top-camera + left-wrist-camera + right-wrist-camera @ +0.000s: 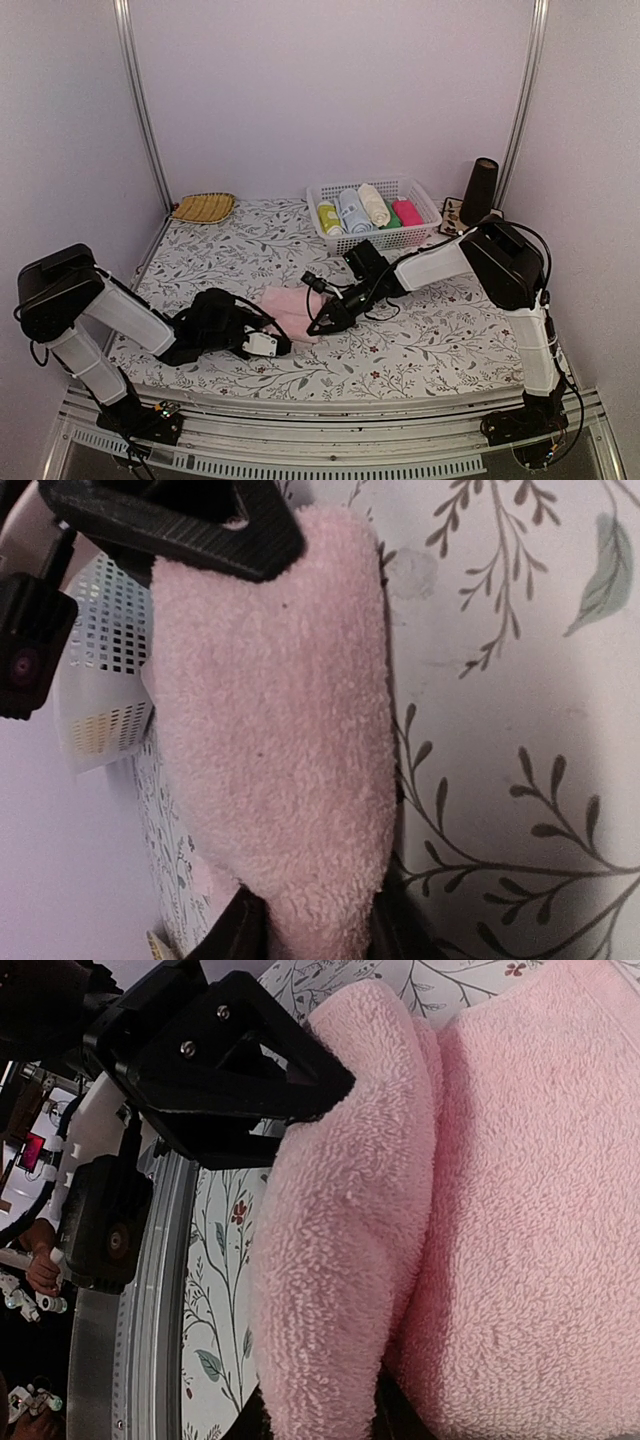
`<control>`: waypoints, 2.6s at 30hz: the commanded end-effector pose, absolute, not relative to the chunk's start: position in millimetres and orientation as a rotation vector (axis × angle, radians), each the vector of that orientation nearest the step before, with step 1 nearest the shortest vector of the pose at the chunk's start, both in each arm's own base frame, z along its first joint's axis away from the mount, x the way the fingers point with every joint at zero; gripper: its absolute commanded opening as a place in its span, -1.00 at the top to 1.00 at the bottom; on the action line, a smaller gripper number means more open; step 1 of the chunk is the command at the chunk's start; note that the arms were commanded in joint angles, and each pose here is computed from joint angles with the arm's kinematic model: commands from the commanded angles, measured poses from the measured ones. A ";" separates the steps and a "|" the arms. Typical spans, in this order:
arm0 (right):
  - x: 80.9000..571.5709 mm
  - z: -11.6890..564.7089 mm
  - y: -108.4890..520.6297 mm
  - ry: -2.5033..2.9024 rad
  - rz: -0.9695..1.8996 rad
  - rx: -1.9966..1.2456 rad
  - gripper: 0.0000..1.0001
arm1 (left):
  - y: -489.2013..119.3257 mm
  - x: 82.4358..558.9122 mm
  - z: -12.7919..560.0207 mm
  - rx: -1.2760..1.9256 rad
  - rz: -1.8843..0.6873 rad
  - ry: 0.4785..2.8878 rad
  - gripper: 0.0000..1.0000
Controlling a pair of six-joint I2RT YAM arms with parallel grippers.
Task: Roll the towels
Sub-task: Roll the towel at the center of the board.
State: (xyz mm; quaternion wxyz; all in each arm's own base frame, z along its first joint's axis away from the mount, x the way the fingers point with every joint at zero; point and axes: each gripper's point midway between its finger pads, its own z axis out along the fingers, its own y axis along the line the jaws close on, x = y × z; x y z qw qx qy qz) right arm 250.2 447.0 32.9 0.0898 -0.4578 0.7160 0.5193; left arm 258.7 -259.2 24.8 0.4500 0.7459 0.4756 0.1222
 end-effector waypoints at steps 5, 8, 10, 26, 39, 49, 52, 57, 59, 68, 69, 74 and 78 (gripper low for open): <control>241.3 12.1 436.6 2.258 1.578 -1.352 0.47 | -257.2 258.7 3.3 1.922 0.310 1.231 0.73; 242.1 14.4 434.4 2.263 1.547 -1.362 0.39 | -257.0 255.2 -2.0 1.958 0.280 1.255 1.00; 242.8 19.1 431.6 2.254 1.512 -1.376 0.29 | -257.6 250.7 -6.1 1.996 0.237 1.283 1.00; 253.2 81.1 374.9 1.816 0.759 -1.515 -0.34 | -271.5 222.4 9.6 2.204 -0.349 1.668 1.00; 224.6 76.9 392.3 1.093 0.076 -1.704 -0.38 | -273.2 223.9 3.0 2.283 -0.703 1.903 0.97; 242.2 55.4 402.2 0.830 -0.207 -1.814 -0.46 | -269.2 228.4 -6.4 2.306 -0.788 1.977 0.93; 249.2 47.9 407.0 0.792 -0.265 -1.843 -0.47 | -267.2 231.3 -9.3 2.311 -0.801 1.998 0.93; 254.5 46.0 415.0 0.737 -0.305 -1.852 -0.47 | -264.9 231.9 -13.4 2.328 -0.812 2.023 0.93; 257.9 43.6 417.5 0.724 -0.330 -1.856 -0.47 | -263.2 231.0 -13.8 2.333 -0.814 2.022 0.92; 273.2 31.7 425.4 0.740 -0.368 -1.854 -0.14 | -257.8 227.9 -15.5 2.351 -0.817 2.010 0.92; 273.1 30.7 425.9 0.746 -0.362 -1.862 0.03 | -256.9 227.6 -15.5 2.353 -0.814 2.007 0.91; 271.1 26.5 428.1 0.830 -0.278 -1.905 0.51 | -255.2 234.3 -13.7 2.339 -0.761 1.992 0.65; 264.5 26.5 428.3 0.893 -0.182 -1.921 0.55 | -255.5 248.3 0.5 2.263 -0.665 1.933 0.03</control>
